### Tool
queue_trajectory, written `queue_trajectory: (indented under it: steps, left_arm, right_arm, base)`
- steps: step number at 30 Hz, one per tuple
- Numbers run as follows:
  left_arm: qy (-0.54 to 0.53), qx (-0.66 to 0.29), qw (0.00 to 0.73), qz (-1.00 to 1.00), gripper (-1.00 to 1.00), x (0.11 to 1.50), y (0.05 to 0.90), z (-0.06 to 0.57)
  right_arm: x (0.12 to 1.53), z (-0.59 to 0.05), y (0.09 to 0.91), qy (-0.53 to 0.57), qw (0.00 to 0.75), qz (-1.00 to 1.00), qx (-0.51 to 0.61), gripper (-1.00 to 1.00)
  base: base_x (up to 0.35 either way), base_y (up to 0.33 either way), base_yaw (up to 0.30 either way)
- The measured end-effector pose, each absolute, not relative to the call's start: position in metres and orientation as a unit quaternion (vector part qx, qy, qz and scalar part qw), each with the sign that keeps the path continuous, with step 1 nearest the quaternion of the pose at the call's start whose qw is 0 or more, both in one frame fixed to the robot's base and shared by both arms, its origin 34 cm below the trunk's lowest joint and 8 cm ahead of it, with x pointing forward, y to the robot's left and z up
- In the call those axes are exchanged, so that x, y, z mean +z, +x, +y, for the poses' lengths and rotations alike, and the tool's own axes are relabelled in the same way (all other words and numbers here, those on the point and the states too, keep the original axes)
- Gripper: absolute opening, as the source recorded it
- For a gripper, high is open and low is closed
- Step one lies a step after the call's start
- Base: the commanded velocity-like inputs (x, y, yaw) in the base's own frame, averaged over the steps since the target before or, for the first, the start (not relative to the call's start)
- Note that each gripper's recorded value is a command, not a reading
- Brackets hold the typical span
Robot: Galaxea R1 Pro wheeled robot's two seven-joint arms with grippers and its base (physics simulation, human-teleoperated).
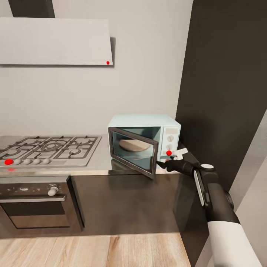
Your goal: In the kitchen, take the popcorn bag from the countertop, put it into the microwave, and heat it until the popcorn is cooked so the cooked popcorn ends up inside the bag.
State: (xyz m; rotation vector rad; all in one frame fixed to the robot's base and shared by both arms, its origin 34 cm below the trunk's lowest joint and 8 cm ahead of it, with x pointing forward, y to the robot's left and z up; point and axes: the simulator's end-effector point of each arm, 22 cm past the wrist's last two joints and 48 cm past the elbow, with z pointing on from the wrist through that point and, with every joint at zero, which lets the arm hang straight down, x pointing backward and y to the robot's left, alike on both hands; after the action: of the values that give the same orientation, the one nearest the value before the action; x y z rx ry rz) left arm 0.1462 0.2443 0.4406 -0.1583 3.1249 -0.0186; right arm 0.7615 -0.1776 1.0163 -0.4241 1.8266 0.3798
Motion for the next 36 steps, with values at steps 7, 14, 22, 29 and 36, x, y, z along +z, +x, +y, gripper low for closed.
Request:
queue_trajectory:
  steps: [7, 14, 22, 29, 36]
  left_arm:
    - [-0.051, -0.006, 0.007, 0.999, 1.0, 0.441, 0.147, 0.244]
    - [-0.051, -0.006, 0.007, 0.999, 1.0, 0.441, 0.147, 0.244]
    - [-0.051, -0.006, 0.007, 0.999, 1.0, 0.441, 0.147, 0.244]
    - [-0.051, -0.005, 0.007, 0.999, 1.0, 0.441, 0.147, 0.245]
    - [-0.051, -0.006, 0.007, 0.999, 1.0, 0.441, 0.147, 0.245]
  right_arm:
    - [1.021, -0.189, 0.771, -0.17, 0.592, 0.78, 0.114, 1.0]
    - [1.031, -0.215, 0.776, -0.144, 0.613, 0.769, 0.108, 1.0]
    - [1.034, -0.243, 0.778, -0.133, 0.621, 0.768, 0.085, 1.0]
    - [1.034, -0.244, 0.78, -0.13, 0.625, 0.766, 0.077, 1.0]
    - [1.033, -0.236, 0.78, -0.134, 0.623, 0.765, 0.09, 1.0]
  base:
    - [0.0, 0.0, 0.0]
    - [0.0, 0.0, 0.0]
    - [0.022, 0.0, 0.0]
    - [0.269, 0.0, 0.0]
    - [0.195, 0.0, 0.0]
